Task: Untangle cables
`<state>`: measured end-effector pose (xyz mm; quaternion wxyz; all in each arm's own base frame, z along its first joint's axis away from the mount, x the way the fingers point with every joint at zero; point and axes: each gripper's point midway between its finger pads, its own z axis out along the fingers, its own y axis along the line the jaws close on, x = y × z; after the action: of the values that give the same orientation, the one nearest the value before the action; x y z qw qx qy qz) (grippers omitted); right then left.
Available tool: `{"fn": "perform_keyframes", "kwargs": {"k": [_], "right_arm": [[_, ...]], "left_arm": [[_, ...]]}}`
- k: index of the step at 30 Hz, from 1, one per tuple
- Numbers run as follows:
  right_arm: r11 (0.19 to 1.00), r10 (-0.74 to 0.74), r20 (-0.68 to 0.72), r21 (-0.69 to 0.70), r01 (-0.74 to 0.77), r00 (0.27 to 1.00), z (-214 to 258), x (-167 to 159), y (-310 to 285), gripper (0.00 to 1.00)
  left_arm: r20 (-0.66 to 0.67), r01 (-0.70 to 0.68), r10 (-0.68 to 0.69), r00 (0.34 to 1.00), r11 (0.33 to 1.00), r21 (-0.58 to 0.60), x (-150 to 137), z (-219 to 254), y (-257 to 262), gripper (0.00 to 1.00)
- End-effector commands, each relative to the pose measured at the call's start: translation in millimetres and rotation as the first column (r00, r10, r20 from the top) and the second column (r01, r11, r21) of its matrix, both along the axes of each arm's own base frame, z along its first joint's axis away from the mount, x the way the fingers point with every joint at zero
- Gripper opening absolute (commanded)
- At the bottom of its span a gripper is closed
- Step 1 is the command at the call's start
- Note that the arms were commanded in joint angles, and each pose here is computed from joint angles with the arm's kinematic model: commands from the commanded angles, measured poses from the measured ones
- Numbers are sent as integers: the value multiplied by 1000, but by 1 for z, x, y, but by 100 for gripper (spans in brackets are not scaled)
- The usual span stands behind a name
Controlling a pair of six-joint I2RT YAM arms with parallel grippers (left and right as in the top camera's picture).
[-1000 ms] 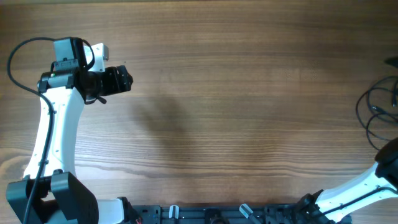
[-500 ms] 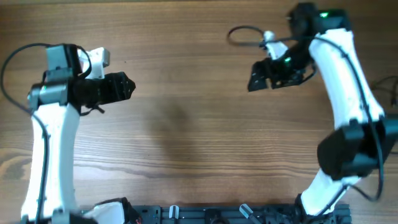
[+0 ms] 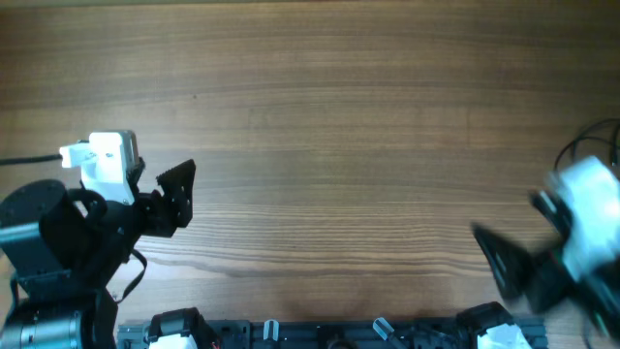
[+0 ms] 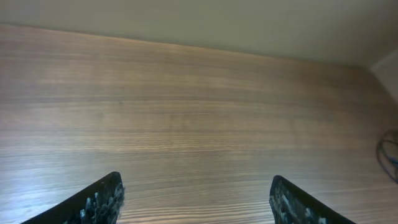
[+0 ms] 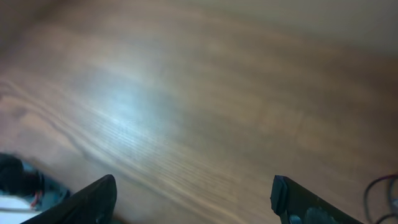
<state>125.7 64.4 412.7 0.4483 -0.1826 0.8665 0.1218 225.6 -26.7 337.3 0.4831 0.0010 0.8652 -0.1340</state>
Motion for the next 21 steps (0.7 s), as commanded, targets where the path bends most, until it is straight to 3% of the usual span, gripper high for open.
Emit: {"fn": "perform_keyframes", "kwargs": {"k": [1,2,4,7,11,15,17,21], "right_arm": [[996,-78,206,55,67,975,18,-60,-31,82],[993,-102,256,79,84,961,19,-78,-40,83],[984,-145,322,149,101,936,16,-113,-53,100],[944,-211,319,313,108,924,13,-140,-58,100],[960,-274,470,189,207,839,9,-161,-77,100],[965,-249,585,81,249,772,5,-185,-68,100],[956,-269,610,72,286,745,2,-193,-66,96],[928,-331,664,99,360,671,-3,-215,-61,100]], "left_arm": [[2,-49,49,999,997,54,-4,-2,11,78],[-2,-49,49,999,997,54,-4,-2,11,79],[-2,-48,49,999,997,54,-4,-2,11,80],[-4,-48,48,999,997,53,-4,-3,11,81],[-7,-48,48,999,997,53,-5,-3,10,82],[-6,-44,45,999,998,51,-5,-3,10,82],[-7,-45,45,999,998,51,-5,-3,10,82],[-6,-45,45,999,998,51,-5,-3,10,82]]}}
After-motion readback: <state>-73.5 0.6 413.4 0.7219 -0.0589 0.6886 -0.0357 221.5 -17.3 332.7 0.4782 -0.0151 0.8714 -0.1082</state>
